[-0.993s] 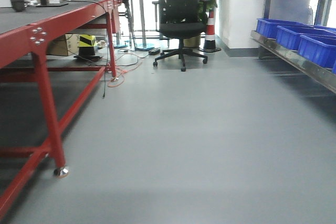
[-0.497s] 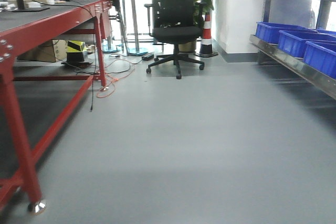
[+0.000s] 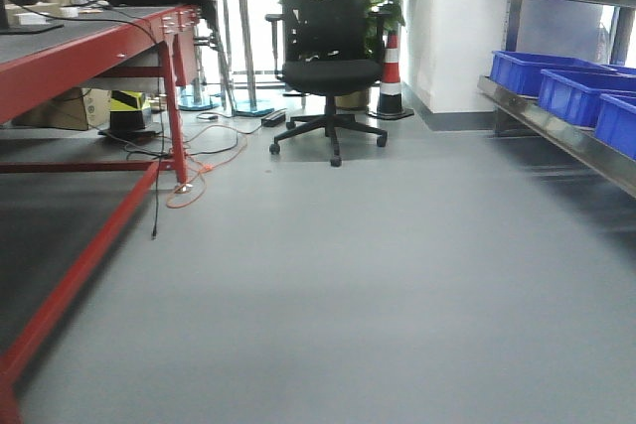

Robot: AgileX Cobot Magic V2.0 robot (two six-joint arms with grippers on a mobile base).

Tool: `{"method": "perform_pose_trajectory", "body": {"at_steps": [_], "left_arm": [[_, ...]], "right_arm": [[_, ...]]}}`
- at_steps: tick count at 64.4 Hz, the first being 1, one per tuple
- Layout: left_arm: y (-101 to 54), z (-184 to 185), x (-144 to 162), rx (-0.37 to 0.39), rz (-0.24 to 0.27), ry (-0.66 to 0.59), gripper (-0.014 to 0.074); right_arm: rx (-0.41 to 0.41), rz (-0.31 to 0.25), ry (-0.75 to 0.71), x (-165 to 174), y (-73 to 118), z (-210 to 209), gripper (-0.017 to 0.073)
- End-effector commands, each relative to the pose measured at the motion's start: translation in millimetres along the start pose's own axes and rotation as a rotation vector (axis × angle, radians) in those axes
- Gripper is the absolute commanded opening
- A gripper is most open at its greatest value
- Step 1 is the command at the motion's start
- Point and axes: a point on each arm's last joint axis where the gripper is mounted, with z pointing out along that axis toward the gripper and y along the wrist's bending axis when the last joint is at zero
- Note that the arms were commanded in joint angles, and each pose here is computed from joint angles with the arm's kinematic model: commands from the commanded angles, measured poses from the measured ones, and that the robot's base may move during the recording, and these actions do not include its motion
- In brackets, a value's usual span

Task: Stack two boxes on right shelf middle
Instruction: 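Carry the boxes with both grippers while driving away from the workbench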

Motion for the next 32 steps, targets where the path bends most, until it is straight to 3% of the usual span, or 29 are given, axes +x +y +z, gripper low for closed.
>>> {"method": "perform_pose_trajectory", "body": {"at_steps": [1,32], "left_arm": [[-2.3,-12.2,-6.2,0.031,-0.002,-0.081,-0.0111],[-1.7,-12.2,-6.4,0.029,-0.003,-0.082,-0.0111]], "right_arm": [[0.016,-0.016,-0.069,-7.2,-1.2,-6.7,-0.0154],[0.016,-0.016,-0.069,-7.2,-1.2,-6.7,-0.0154]]}}
